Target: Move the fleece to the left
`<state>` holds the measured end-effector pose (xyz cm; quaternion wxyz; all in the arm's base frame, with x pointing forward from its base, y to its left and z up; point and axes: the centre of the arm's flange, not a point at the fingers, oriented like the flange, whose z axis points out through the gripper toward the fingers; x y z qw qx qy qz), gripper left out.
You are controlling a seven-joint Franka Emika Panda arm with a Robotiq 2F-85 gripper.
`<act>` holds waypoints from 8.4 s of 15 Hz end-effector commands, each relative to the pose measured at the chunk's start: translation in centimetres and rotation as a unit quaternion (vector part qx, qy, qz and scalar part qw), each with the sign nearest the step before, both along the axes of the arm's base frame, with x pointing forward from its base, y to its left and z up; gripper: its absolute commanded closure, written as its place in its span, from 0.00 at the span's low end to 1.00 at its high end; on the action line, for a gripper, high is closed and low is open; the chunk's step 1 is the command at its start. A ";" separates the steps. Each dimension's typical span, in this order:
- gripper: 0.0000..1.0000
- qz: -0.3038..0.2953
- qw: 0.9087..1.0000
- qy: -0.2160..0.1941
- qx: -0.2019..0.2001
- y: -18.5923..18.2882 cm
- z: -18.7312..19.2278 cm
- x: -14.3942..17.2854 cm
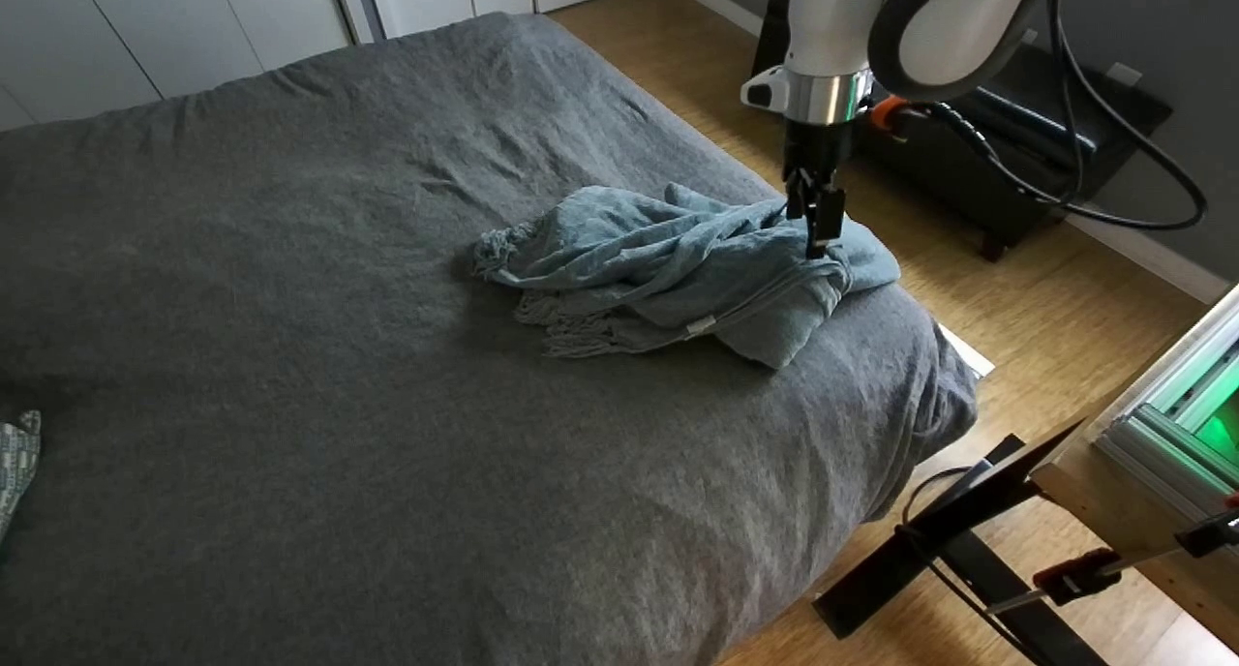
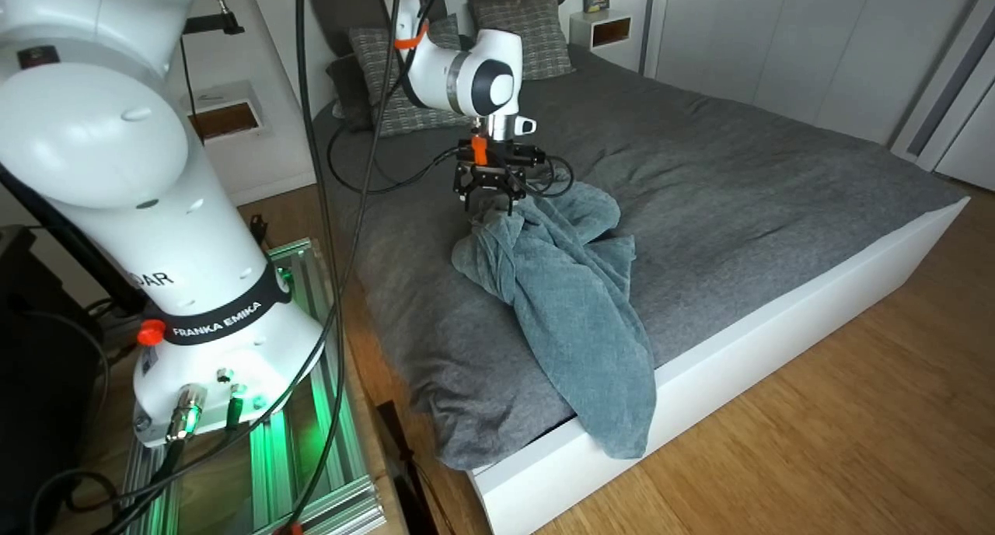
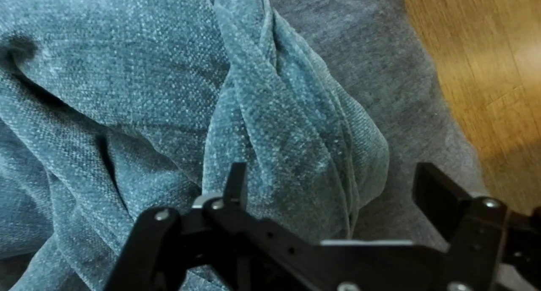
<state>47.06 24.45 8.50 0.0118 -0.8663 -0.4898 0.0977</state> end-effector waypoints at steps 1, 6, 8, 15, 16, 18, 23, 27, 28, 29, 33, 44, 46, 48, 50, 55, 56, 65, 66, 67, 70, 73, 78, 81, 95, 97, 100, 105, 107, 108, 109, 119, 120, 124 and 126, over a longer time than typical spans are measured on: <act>0.00 -0.016 0.999 -0.022 -0.041 1.4 -2.4 1.7; 0.27 -0.015 0.998 -0.039 -0.055 2.2 -3.8 3.2; 0.38 -0.010 0.998 -0.035 -0.045 2.4 -4.3 3.7; 0.88 -0.012 0.999 -0.031 -0.034 3.2 -4.4 3.7; 0.94 -0.011 0.999 -0.032 -0.033 3.5 -4.0 3.6; 1.00 -0.011 0.999 -0.035 -0.033 3.8 -3.2 3.4; 0.99 -0.007 0.995 -0.093 -0.037 4.1 2.4 4.0; 0.99 0.011 0.985 -0.170 -0.037 5.3 10.8 4.5; 0.99 0.018 0.980 -0.193 -0.042 5.8 12.8 4.5; 0.99 0.025 0.975 -0.216 -0.044 6.3 14.9 4.4; 0.99 0.039 0.950 -0.305 -0.059 8.2 23.0 2.9; 0.99 0.033 0.943 -0.324 -0.073 8.3 24.6 2.8; 0.99 0.071 0.931 -0.349 -0.082 9.4 27.7 3.9; 0.99 0.110 0.917 -0.374 -0.089 10.2 32.0 4.2; 0.99 0.132 0.903 -0.393 -0.109 10.3 35.2 4.2; 0.99 0.152 0.863 -0.475 -0.083 11.4 44.5 3.7; 0.99 0.156 0.852 -0.489 -0.099 11.5 46.6 4.3; 0.99 0.187 0.790 -0.584 -0.023 13.7 55.2 4.5; 0.99 0.192 0.797 -0.573 -0.011 14.3 53.8 5.0; 0.99 0.194 0.807 -0.558 0.007 15.0 51.5 5.6; 0.99 0.216 0.822 -0.523 0.061 18.6 43.7 7.0; 0.99 0.256 0.818 -0.504 0.105 23.1 38.1 8.5; 0.94 0.266 0.825 -0.478 0.141 25.7 33.1 6.9; 0.94 0.269 0.819 -0.478 0.167 28.2 31.5 7.2; 0.99 0.317 0.800 -0.366 0.355 44.5 20.6 5.6; 0.99 0.326 0.795 -0.333 0.389 46.7 18.8 4.6; 0.99 0.345 0.788 -0.274 0.430 49.5 17.0 3.2; 0.99 0.347 0.794 -0.149 0.477 52.2 15.9 1.6; 0.69 0.355 0.796 -0.121 0.475 52.2 15.7 1.5; 0.67 0.356 0.798 -0.115 0.473 51.9 16.0 1.4; 0.62 0.358 0.796 -0.110 0.475 51.7 16.6 1.2; 0.00 0.275 0.893 0.021 0.355 38.6 19.2 -1.9; 0.00 0.262 0.904 0.030 0.336 37.0 19.5 -1.6; 0.00 0.208 0.939 0.061 0.267 33.2 21.7 0.0; 0.00 0.183 0.951 0.085 0.234 31.9 23.4 0.3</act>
